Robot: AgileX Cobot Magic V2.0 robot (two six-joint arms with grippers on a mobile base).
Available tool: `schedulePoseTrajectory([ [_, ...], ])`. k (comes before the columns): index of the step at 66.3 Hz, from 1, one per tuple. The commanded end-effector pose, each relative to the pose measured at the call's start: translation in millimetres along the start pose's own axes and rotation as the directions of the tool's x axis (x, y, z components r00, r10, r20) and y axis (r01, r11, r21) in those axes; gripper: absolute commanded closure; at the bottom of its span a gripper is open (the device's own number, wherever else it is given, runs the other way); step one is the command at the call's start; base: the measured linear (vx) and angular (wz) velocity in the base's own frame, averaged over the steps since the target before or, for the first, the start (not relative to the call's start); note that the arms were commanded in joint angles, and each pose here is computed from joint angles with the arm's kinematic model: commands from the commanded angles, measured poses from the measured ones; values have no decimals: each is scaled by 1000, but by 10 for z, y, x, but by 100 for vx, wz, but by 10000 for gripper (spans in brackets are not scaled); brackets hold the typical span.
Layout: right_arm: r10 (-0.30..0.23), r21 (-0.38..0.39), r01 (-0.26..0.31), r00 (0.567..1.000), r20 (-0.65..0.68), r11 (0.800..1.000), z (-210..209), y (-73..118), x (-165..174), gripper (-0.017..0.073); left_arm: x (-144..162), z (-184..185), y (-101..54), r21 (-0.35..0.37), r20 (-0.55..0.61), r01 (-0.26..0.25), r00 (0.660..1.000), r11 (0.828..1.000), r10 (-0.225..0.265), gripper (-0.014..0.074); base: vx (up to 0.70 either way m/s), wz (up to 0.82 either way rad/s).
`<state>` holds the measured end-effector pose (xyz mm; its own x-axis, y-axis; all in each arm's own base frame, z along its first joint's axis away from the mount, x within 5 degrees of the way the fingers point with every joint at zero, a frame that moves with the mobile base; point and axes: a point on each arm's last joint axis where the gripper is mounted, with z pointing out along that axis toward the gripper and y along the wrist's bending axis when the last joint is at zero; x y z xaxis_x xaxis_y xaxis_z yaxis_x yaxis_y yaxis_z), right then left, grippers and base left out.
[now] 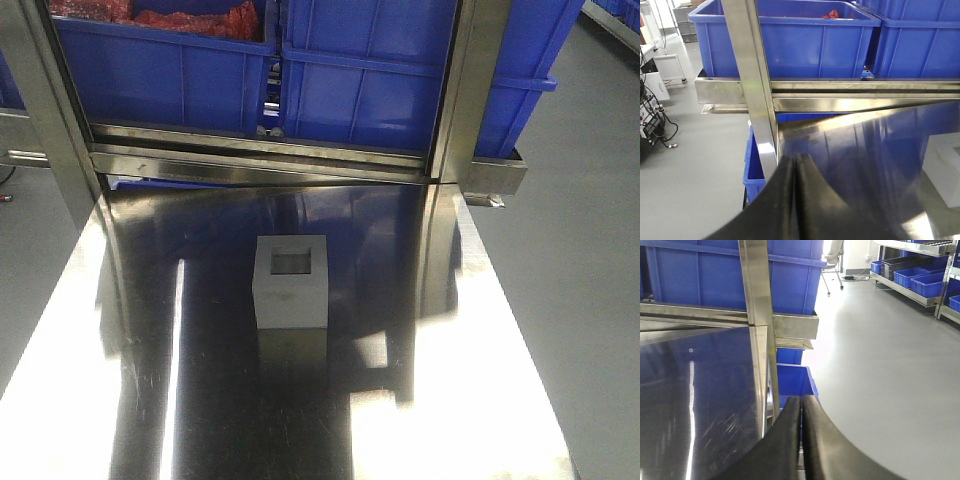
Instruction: Sort gray base to blue bin
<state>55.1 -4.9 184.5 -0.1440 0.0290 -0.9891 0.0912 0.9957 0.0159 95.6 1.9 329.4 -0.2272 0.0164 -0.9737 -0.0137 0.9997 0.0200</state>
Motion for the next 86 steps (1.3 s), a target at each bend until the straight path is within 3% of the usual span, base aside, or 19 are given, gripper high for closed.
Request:
schedulePoseTrajectory([
  [1,-16,1,16,998,56,1000,10,0,-53,564,-174,-24,6,-4,103,11,995,1000,-10,450,0,0],
  [7,-16,1,16,998,56,1000,10,0,-53,564,-174,-24,6,-4,103,11,995,1000,-10,287,0,0],
  [19,-16,1,16,998,56,1000,10,0,-53,564,-165,-18,6,-4,100,13,995,1000,-13,-144,0,0],
  [36,-16,1,16,998,56,1000,10,0,-53,564,-169,-18,7,-4,104,14,994,1000,-13,-100,0,0],
  [45,-16,1,16,998,56,1000,10,0,-53,564,-183,0,-10,19,84,55,995,998,-56,-45,0,0],
  [50,-16,1,16,998,56,1000,10,0,-53,564,-219,79,-22,32,36,36,999,999,-38,-29,0,0],
  [57,-16,1,16,998,56,1000,10,0,-53,564,-347,246,-38,58,-4,-34,999,998,34,-22,0,0],
  [68,-16,1,16,998,56,1000,10,0,-53,564,-523,697,-91,132,-100,-5,995,991,18,-17,0,0],
  [75,-16,1,16,998,56,1000,10,0,-53,564,-623,988,-203,198,-135,-20,990,980,47,-18,0,0],
  [86,-16,1,16,998,56,1000,10,0,-53,564,-738,1394,-569,314,-132,-61,985,947,108,-13,0,0],
])
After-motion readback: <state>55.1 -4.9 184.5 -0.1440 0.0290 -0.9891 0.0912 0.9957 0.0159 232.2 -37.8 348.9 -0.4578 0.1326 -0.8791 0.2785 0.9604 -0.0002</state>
